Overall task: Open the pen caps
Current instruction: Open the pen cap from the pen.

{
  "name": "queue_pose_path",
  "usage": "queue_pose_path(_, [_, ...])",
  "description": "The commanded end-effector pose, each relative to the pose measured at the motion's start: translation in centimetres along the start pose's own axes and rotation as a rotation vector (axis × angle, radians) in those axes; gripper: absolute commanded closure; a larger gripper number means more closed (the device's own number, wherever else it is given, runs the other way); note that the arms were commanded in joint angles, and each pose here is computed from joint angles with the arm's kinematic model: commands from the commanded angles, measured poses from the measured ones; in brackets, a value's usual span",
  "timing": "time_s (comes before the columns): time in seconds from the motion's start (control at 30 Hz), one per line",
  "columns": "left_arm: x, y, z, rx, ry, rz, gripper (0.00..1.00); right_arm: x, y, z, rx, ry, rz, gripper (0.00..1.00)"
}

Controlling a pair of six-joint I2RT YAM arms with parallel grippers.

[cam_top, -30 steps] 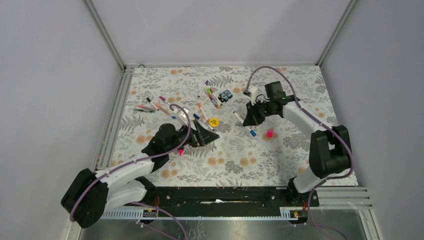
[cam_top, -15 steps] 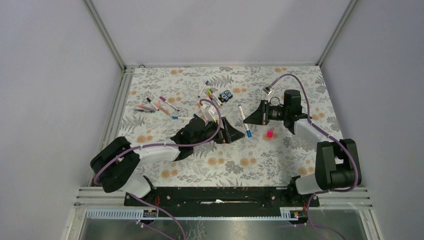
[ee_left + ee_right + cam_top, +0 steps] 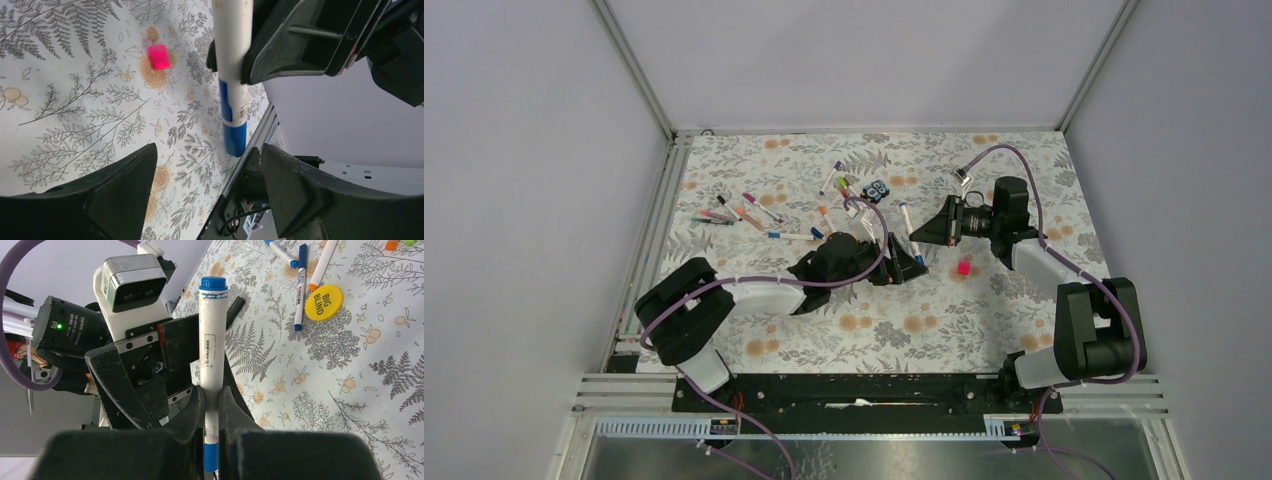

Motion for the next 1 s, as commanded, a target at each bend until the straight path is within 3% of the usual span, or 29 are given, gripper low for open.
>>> queue_pose_path(0.0, [-1.7, -1.2, -2.1, 0.074, -0.019, -0.066, 0.22, -0.4, 0.3, 1.2, -0.044, 0.054, -0.001, 1.00])
queue_pose_path(0.27, [-1.6, -2.0, -1.7, 0.064, -0.011, -0.060, 0.47, -0.4, 0.2, 1.2, -0.049, 0.054, 0.000, 1.00])
queue_pose_path(0.6, [-2.1, -2.4, -2.0, 0.066, -0.022, -0.066, 0.55, -0.4, 0.2, 1.1, -0.049, 0.052, 0.001, 1.00])
queue_pose_path(0.67, [-2.1, -2.5, -2.0, 0.066, -0.022, -0.066, 0.63, -0.4, 0.2, 1.1, -0.048, 0.052, 0.001, 1.00])
queue_pose_path(0.87, [-1.9, -2.5, -2.0, 0.077, -0.025, -0.061, 1.00, -0.3, 0.3, 1.2, -0.049, 0.062, 0.000, 1.00])
queue_pose_path(0.97, [-1.8, -2.2, -2.0, 0.089, -0.033, -0.062, 1.00, -0.2, 0.4, 1.3, -0.049, 0.081, -0.002, 1.00])
Point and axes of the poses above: each gripper's point midway between its finger pads, its own y axis back along the fingers, its own z axis along the line the jaws close on, x = y × z, the point moved 8 cm from there along y, back along the fingers, and after that the axes turned 7 degrees about -y, right-handed, at the moved point
